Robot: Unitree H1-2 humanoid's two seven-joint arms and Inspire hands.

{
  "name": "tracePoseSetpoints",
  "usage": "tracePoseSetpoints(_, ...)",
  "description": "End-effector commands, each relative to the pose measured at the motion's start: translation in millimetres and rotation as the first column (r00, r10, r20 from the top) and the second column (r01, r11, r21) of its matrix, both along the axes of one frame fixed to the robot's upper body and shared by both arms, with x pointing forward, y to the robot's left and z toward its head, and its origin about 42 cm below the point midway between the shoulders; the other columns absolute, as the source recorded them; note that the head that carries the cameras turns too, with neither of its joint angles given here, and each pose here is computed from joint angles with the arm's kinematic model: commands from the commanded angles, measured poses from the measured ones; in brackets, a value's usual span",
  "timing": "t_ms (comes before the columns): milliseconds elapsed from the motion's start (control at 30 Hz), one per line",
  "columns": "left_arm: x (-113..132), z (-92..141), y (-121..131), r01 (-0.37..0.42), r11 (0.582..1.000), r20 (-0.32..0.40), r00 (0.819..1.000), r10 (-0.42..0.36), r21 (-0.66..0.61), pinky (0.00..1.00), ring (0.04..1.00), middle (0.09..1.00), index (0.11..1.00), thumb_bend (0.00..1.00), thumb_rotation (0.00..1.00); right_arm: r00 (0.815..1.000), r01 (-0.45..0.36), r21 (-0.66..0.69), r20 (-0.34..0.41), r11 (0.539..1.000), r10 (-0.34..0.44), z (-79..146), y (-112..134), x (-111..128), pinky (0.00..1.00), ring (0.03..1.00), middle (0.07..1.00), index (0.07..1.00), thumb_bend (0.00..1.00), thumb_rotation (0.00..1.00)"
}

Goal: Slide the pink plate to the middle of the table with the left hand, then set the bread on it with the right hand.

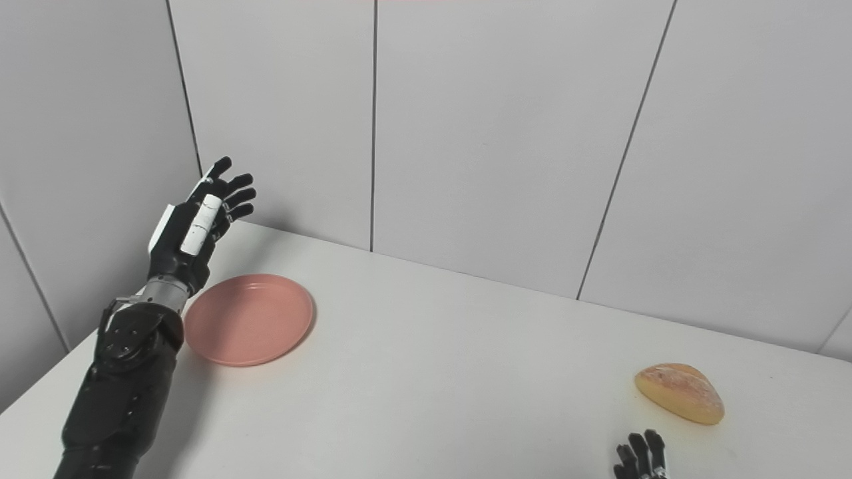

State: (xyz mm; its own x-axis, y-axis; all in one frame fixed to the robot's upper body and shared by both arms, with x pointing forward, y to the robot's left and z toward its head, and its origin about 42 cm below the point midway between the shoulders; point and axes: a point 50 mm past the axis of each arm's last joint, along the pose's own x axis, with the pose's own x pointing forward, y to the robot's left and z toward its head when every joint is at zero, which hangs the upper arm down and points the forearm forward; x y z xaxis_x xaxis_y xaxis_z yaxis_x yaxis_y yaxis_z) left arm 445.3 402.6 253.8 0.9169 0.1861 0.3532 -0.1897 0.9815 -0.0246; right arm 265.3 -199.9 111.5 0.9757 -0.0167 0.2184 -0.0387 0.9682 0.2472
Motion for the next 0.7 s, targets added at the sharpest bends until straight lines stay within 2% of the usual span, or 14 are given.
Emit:
tracePoseSetpoints(0, 10.7, 39.3, 12.1, -0.016, 0.999, 0.147, 0.989, 0.009, 0.046, 0.79, 0.82, 0.852, 0.922, 0.99, 0.77, 0.996, 0.038, -0.075, -0.079, 0.996, -0.044, -17.1, -33.9, -3.8, 1.0, 0.952, 0.953, 0.979, 0.84, 1.0)
tracePoseSetpoints(167, 19.0, 23.4, 35.6, -0.056, 0.998, 0.161, 0.986, 0.049, 0.039, 0.85, 0.842, 0.874, 0.986, 1.0, 0.79, 0.996, 0.042, -0.083, -0.079, 0.996, -0.049, -15.7, -35.6, -5.8, 1.0, 0.959, 0.952, 0.983, 0.83, 1.0)
tracePoseSetpoints(367, 21.4, 12.9, 51.4, -0.073, 0.997, 0.14, 0.988, 0.068, 0.027, 0.87, 0.836, 0.879, 0.991, 1.0, 0.8, 0.995, 0.046, -0.081, -0.082, 0.996, -0.053, -17.3, -38.9, -7.0, 0.98, 0.94, 0.934, 0.974, 0.83, 1.0)
tracePoseSetpoints(500, 21.7, 10.8, 58.4, -0.076, 0.997, 0.134, 0.988, 0.078, -0.017, 0.86, 0.885, 0.905, 1.0, 1.0, 0.83, 0.995, 0.037, -0.084, -0.091, 0.996, -0.044, -18.0, -39.1, -7.2, 0.97, 0.935, 0.923, 0.966, 0.84, 1.0)
tracePoseSetpoints(667, 19.0, 6.9, 64.2, -0.089, 0.996, 0.117, 0.989, 0.092, -0.03, 0.83, 0.867, 0.896, 1.0, 1.0, 0.83, 0.995, 0.03, -0.08, -0.095, 0.996, -0.037, -17.0, -38.7, -7.9, 0.95, 0.924, 0.915, 0.963, 0.84, 1.0)
